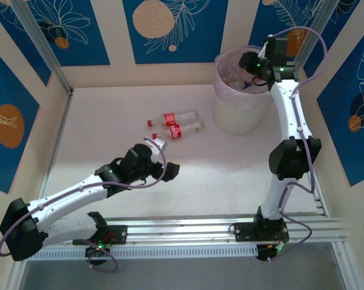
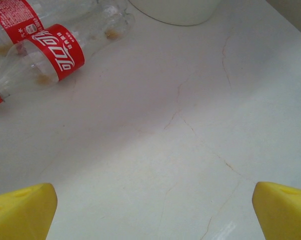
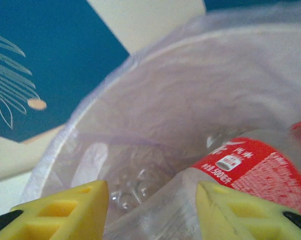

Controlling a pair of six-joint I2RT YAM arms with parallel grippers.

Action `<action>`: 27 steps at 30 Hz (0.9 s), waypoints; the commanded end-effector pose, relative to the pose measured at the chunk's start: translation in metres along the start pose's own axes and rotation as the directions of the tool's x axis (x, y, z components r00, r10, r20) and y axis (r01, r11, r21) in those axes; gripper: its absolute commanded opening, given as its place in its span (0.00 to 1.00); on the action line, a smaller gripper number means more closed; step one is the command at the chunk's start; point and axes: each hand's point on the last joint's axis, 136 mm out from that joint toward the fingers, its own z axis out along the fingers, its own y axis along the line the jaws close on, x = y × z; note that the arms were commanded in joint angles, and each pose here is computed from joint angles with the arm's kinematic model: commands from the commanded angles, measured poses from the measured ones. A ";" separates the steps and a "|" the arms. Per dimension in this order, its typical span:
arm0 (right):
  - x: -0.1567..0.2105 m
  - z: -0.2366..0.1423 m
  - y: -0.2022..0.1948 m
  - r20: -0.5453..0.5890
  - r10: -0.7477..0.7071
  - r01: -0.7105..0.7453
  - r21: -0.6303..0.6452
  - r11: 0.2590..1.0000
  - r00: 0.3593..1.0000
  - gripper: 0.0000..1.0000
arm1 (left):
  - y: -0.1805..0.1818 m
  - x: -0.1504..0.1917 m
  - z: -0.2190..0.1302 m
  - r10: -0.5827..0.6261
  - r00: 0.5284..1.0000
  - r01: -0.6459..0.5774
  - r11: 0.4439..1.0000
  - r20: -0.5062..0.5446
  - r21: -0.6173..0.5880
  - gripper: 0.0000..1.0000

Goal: Put the plastic bottles in the bin

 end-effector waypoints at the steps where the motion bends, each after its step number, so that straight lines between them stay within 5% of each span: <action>1: 0.029 0.014 0.000 -0.064 -0.019 0.020 0.013 1.000 0.998 0.50 | 0.006 0.001 -0.003 -0.018 1.000 0.019 1.000 0.015 -0.011 1.00; 6: 0.023 0.017 0.005 -0.058 -0.007 0.007 -0.007 1.000 0.998 0.51 | 0.007 0.002 -0.004 -0.014 1.000 0.014 1.000 0.000 -0.017 1.00; 14: -0.019 -0.043 0.029 0.067 -0.122 0.123 -0.021 0.992 0.990 0.68 | 0.009 0.005 0.003 -0.028 1.000 0.028 0.999 0.002 -0.016 1.00; 20: -0.018 -0.066 0.063 0.087 -0.220 0.228 -0.095 0.969 0.972 0.62 | 0.007 -0.001 0.012 -0.014 1.000 0.014 1.000 -0.013 -0.004 1.00; 27: 0.009 -0.025 0.070 -0.012 -0.308 0.308 -0.022 0.951 0.951 0.55 | 0.004 -0.006 0.012 -0.015 1.000 0.015 1.000 -0.012 0.008 1.00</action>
